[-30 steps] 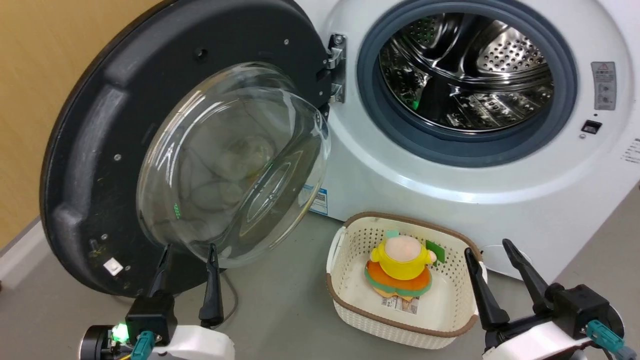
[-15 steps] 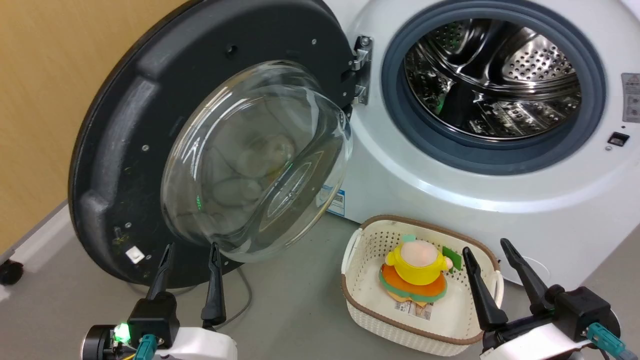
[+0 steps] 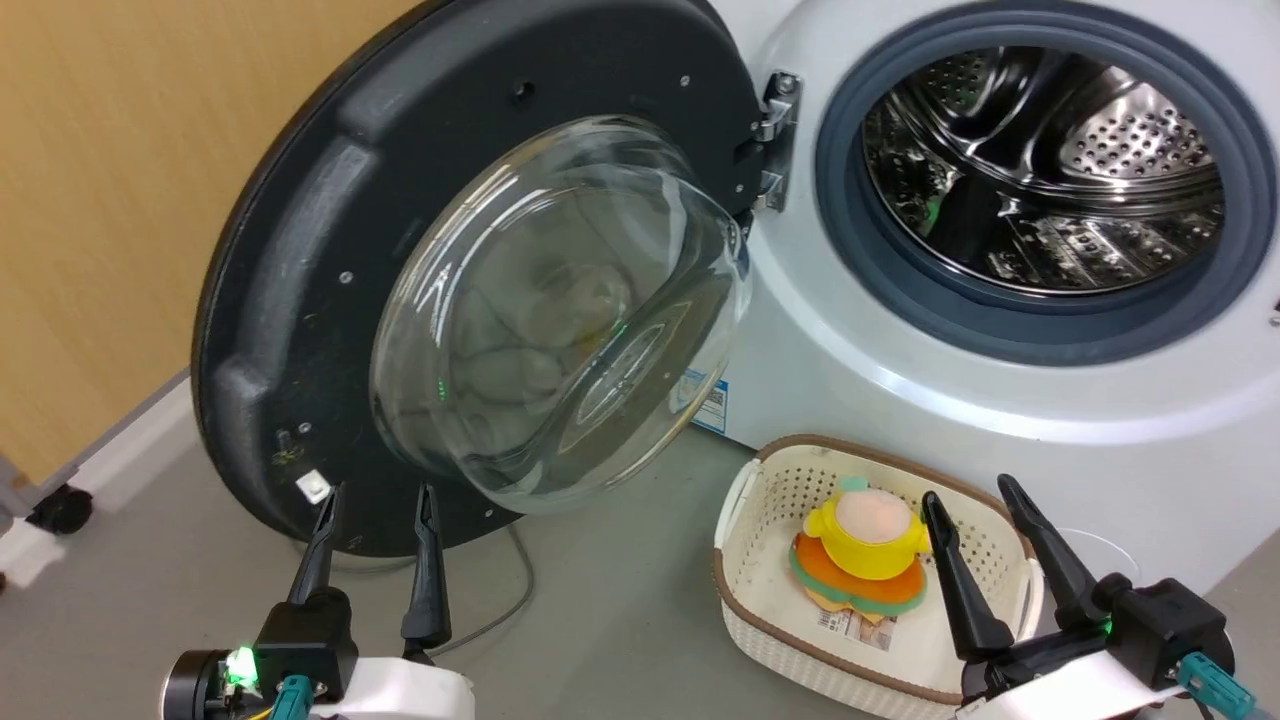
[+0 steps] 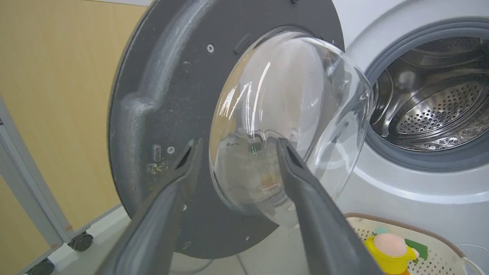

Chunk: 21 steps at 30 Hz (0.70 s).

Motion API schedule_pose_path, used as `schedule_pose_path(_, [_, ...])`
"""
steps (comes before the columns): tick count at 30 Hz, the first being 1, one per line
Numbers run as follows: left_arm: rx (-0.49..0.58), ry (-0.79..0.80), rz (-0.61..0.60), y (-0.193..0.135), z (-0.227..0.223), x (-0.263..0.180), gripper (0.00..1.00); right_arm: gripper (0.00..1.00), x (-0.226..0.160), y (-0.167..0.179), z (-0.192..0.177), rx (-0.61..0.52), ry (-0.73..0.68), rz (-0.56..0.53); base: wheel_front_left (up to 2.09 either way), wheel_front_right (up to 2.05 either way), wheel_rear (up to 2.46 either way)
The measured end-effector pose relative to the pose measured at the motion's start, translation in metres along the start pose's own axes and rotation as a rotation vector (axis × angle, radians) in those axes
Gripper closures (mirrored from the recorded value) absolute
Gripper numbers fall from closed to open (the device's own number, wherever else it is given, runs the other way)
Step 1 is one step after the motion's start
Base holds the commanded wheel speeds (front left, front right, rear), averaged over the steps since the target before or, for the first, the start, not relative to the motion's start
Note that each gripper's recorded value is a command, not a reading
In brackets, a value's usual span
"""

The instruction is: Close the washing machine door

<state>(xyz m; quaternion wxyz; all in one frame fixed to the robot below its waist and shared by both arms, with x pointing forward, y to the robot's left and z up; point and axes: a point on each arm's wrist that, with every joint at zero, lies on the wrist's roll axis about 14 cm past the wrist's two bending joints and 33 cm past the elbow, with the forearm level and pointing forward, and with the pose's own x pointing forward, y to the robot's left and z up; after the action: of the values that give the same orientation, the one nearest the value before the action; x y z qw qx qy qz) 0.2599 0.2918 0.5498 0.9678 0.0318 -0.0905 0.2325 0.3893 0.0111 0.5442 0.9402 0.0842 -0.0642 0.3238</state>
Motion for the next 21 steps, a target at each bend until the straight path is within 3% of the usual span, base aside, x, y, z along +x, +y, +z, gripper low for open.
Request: schedule_pose_path(21, [0.015,-0.027,0.093,0.027,0.005,-0.015,0.0,0.0,0.015,0.024,-0.004,0.059,-0.022,0.084,0.0,0.0,0.0])
